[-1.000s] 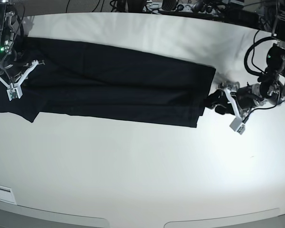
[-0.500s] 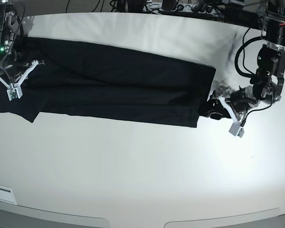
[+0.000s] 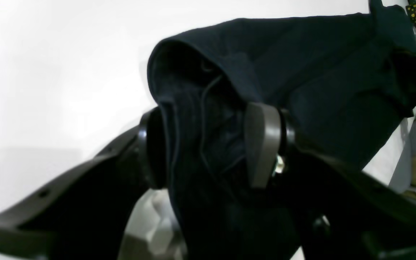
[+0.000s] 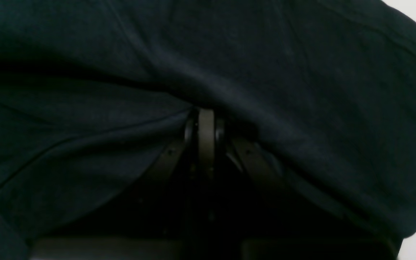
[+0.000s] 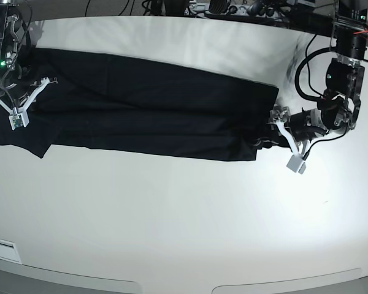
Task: Fold the T-shirt properly
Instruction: 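Grasp the end of the folded strip nearest the left gripper, then fold the strip end with the left gripper toward the right gripper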
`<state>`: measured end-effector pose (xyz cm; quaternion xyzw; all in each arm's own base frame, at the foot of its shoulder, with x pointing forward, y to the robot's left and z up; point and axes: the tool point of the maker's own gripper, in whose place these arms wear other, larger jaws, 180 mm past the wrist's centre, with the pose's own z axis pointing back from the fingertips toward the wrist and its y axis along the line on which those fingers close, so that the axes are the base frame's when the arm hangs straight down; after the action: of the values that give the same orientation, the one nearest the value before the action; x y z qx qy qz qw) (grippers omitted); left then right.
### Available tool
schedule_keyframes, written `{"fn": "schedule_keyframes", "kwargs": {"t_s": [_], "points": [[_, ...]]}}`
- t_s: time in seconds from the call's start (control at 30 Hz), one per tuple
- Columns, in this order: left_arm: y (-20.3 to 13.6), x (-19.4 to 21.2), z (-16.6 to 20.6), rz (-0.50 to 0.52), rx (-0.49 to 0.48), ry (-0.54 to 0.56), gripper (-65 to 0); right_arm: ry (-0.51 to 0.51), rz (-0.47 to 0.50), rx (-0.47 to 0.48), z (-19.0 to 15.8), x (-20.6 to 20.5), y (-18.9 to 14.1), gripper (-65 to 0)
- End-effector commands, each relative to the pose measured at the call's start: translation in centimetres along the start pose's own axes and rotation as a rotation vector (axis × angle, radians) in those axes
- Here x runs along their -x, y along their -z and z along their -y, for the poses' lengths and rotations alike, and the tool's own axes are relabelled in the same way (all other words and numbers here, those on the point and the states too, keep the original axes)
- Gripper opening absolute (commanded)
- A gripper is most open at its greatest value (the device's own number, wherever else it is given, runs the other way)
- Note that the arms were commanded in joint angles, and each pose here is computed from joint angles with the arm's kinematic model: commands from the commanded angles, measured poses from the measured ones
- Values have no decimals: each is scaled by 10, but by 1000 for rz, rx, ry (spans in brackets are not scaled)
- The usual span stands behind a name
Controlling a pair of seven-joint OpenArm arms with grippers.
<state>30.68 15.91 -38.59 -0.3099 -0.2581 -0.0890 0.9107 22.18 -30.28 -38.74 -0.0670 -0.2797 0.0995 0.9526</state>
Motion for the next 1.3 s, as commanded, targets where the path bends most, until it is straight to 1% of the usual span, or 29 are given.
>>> {"fn": "schedule_keyframes", "kwargs": {"t_s": [0.0,0.17,0.3,0.33,0.37,0.4,0.43,0.5,0.53,0.63,0.73,0.87,1.0,1.13,1.2,1.27], "points": [[-2,33,-14,-139,-65,-8,-303,-17,8,16,7,-6,-4,-650],[12,47,2,-146,-12,-41,-303,-33,37,17,4,-16,-9,-650],[20,49,13,-139,19,-55,-304,-53,77,18,1,-29,-16,-650],[21,48,14,-136,22,-57,-315,-58,86,18,0,-32,-18,-650],[22,47,15,-131,25,-58,-345,-62,95,19,-1,-35,-19,-650],[22,46,15,-128,25,-57,-393,-66,102,19,-2,-37,-21,-650],[22,45,14,-123,19,-52,-462,-70,109,19,-2,-39,-22,-650],[22,42,8,-126,-16,-43,-632,-75,119,20,-3,-43,-24,-650],[22,39,5,-125,-36,-42,-650,-76,125,20,-3,-44,-25,-650],[19,27,-3,-114,-74,-7,-650,-77,149,19,-4,-48,-25,-650],[11,11,-12,-99,-108,27,-650,-79,146,22,-3,-48,-25,-650],[-6,-10,-30,-77,-181,55,-650,-63,105,36,0,-41,-25,-650],[-26,-31,-47,-16,-234,42,-650,-65,86,61,4,-37,-24,-650],[-36,-43,-49,36,-227,9,-650,-73,121,43,1,-42,-24,-650],[-36,-44,-43,39,-190,10,-650,-78,144,27,-3,-43,-22,-650],[-34,-44,-33,38,-134,24,-650,-65,139,6,-8,-36,-16,-650]]}}
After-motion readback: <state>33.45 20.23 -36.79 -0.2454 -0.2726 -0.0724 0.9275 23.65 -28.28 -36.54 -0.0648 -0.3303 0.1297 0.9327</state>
